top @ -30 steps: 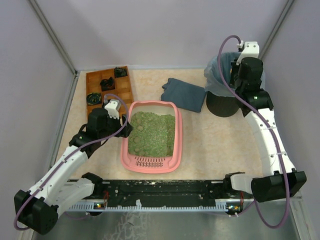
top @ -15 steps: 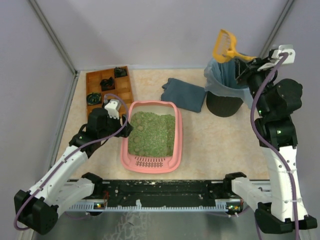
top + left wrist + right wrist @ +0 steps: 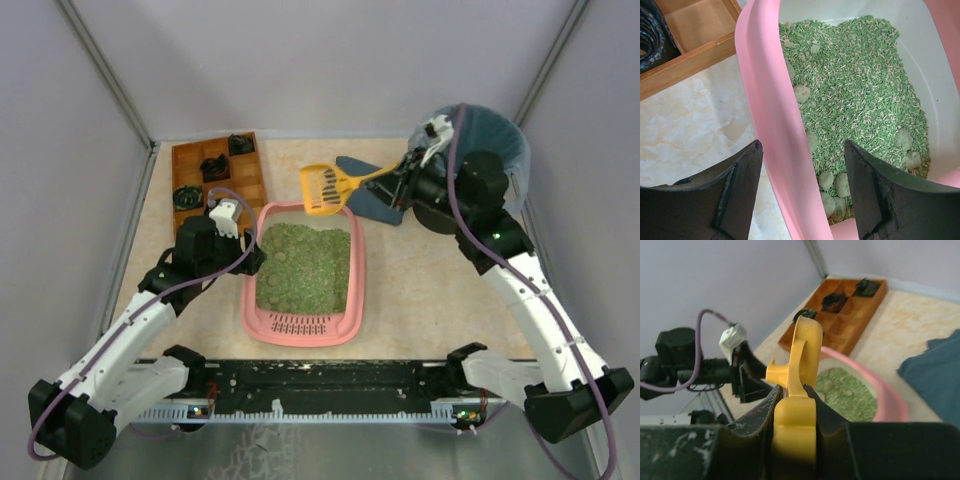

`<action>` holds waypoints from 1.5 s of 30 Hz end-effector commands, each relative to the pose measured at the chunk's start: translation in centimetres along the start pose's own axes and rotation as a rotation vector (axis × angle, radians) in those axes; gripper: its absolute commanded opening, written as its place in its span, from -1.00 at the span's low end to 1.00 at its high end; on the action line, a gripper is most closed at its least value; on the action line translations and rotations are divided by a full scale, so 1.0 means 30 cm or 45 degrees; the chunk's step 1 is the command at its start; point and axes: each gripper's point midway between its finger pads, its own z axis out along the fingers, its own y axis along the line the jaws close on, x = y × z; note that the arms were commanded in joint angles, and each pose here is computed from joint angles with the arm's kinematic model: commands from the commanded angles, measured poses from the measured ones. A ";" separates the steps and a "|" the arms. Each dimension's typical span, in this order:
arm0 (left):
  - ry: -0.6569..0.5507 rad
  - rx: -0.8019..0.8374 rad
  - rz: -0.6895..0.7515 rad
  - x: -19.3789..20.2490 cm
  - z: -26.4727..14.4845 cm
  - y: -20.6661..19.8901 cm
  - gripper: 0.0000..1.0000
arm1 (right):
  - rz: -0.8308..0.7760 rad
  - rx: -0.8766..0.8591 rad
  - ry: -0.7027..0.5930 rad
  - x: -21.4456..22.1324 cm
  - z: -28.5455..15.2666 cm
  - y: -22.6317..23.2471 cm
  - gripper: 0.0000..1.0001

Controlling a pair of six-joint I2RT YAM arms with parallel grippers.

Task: Clean the litter box

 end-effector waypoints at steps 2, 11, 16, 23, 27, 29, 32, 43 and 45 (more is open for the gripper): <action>-0.017 0.006 0.016 -0.009 0.000 0.000 0.44 | -0.057 0.015 0.204 0.136 0.068 0.066 -1.00; -0.018 0.021 0.022 -0.009 0.002 -0.007 0.44 | -0.102 0.278 0.665 0.441 0.132 0.019 -1.00; 0.001 0.029 0.020 0.001 0.008 -0.009 0.43 | 0.002 0.311 0.655 0.520 0.195 0.032 -1.00; 0.032 0.001 0.019 0.018 0.019 0.005 0.39 | 0.221 0.302 0.572 0.601 0.256 0.032 -1.00; 0.057 0.009 0.019 0.031 0.028 0.002 0.33 | 0.272 0.324 0.608 0.653 0.265 0.017 -1.00; 0.068 0.007 0.018 0.037 0.032 0.004 0.32 | 0.284 0.337 0.634 0.674 0.265 0.012 -1.00; 0.087 0.016 0.015 0.047 0.040 0.001 0.29 | 0.276 0.381 0.680 0.704 0.258 -0.004 -1.00; 0.182 0.088 0.029 0.089 0.067 -0.025 0.17 | 0.223 0.479 0.899 0.841 0.267 -0.013 -1.00; 0.196 0.095 0.034 0.095 0.070 -0.028 0.16 | 0.238 0.475 0.919 0.878 0.271 -0.009 -1.00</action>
